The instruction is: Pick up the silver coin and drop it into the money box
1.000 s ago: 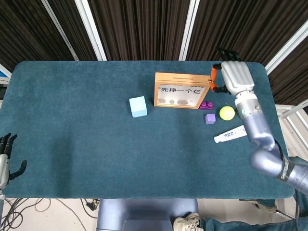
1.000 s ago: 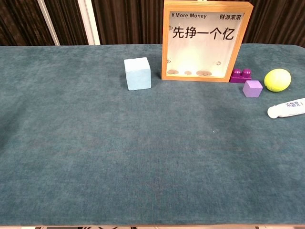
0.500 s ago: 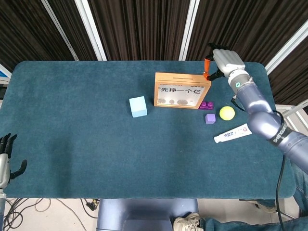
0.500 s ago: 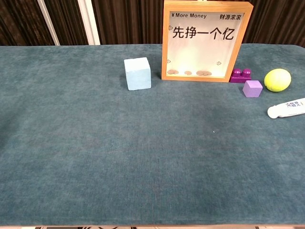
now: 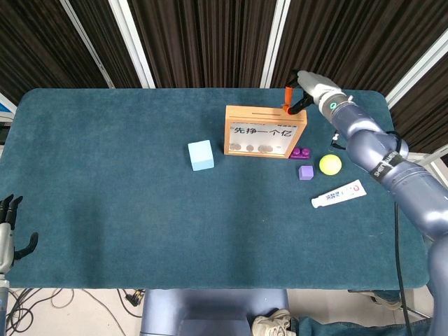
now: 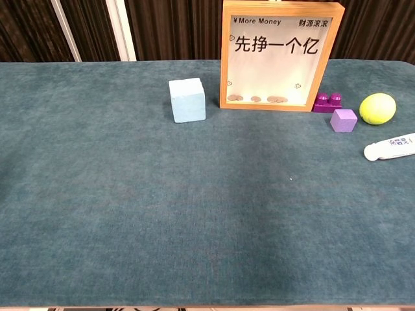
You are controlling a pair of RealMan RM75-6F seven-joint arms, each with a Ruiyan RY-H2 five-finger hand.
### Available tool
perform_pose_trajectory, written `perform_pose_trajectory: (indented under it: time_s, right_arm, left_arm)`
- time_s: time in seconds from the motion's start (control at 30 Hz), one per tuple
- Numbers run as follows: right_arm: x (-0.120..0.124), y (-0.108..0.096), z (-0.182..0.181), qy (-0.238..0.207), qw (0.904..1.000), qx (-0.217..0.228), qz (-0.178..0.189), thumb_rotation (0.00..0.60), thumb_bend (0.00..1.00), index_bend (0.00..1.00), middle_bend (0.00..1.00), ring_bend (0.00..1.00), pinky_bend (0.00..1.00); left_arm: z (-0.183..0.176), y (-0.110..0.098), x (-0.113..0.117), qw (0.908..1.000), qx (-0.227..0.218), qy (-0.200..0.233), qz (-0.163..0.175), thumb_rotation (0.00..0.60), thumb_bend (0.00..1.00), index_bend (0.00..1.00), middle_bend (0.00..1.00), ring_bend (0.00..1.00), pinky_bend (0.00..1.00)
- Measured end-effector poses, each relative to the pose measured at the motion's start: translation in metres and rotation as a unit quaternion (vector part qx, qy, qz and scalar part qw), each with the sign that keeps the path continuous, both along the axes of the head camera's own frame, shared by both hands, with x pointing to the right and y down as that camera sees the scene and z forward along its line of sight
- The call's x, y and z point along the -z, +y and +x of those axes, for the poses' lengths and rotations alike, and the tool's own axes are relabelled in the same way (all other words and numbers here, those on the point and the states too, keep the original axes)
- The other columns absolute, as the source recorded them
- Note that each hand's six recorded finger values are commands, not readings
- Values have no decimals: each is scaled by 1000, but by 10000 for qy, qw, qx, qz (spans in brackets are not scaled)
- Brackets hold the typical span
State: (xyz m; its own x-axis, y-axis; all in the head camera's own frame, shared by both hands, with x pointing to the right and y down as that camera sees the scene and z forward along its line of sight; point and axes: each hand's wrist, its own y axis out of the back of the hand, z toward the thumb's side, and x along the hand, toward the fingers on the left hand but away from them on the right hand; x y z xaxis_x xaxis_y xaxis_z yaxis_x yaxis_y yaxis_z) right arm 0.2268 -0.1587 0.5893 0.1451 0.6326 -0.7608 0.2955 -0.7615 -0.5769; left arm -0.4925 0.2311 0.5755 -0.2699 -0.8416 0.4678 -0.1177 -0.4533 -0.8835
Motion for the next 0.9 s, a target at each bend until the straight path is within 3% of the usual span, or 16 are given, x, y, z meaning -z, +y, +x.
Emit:
perform_pose_trajectory:
  time_s: [0.37, 0.9]
  right_arm:
    - [-23, 1, -11, 124, 9995, 98, -259, 600, 646, 692, 12, 0, 0]
    - [-25, -4, -19, 40, 9996, 86, -260, 600, 646, 676, 7, 0, 0]
  left_arm:
    - [-1, 0, 0, 10000, 54, -19, -11, 600, 360, 89, 5, 0, 0]
    - [-1, -1, 0, 10000, 79, -5, -14, 600, 359, 89, 4, 0, 0]
